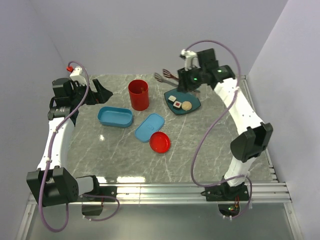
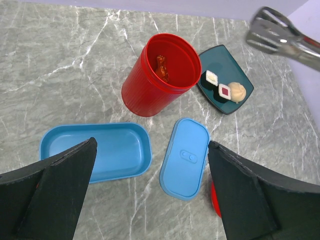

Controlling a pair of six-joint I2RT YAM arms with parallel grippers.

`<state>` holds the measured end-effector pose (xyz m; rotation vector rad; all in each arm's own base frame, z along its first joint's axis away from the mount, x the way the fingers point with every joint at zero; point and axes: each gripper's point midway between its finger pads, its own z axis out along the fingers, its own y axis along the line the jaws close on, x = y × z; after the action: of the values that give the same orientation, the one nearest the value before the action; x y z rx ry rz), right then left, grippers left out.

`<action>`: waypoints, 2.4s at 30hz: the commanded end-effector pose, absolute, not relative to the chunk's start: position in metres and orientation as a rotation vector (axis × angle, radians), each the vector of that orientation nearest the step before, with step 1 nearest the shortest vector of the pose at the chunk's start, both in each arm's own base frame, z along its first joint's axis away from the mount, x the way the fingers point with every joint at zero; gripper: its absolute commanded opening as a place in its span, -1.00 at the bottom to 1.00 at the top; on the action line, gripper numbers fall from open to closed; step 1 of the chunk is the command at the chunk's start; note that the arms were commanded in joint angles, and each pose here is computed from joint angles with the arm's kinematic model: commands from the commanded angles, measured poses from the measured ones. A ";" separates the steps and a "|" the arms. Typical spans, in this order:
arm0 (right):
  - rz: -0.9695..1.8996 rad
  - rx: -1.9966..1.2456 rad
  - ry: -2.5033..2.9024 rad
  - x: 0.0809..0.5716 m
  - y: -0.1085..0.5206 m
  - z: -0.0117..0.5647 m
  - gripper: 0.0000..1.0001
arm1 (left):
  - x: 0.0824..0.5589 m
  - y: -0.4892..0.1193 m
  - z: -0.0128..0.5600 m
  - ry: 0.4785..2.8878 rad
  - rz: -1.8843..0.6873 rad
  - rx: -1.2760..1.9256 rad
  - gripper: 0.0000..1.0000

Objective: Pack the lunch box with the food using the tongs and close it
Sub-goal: Place the food into the lunch box, then pick up the food using the clamp

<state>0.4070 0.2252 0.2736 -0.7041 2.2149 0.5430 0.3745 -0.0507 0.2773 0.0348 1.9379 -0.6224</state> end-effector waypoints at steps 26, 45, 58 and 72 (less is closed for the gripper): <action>0.192 -0.756 2.580 0.377 0.072 0.168 0.22 | 0.370 -0.056 0.300 1.877 -0.637 0.104 0.99; 0.187 -0.745 2.585 0.395 0.074 0.155 0.07 | 0.375 -0.055 0.296 1.885 -0.643 0.096 0.99; 0.200 -0.738 2.572 0.406 0.078 0.153 0.23 | 0.374 -0.055 0.295 1.890 -0.640 0.092 0.99; 0.102 -0.756 2.514 0.397 0.065 0.177 -0.18 | 0.374 -0.055 0.295 1.895 -0.642 0.092 0.99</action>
<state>0.3926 0.0727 0.1390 -0.7575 2.6316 0.1764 0.3729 -0.0540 0.2771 0.0629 1.9369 -0.6387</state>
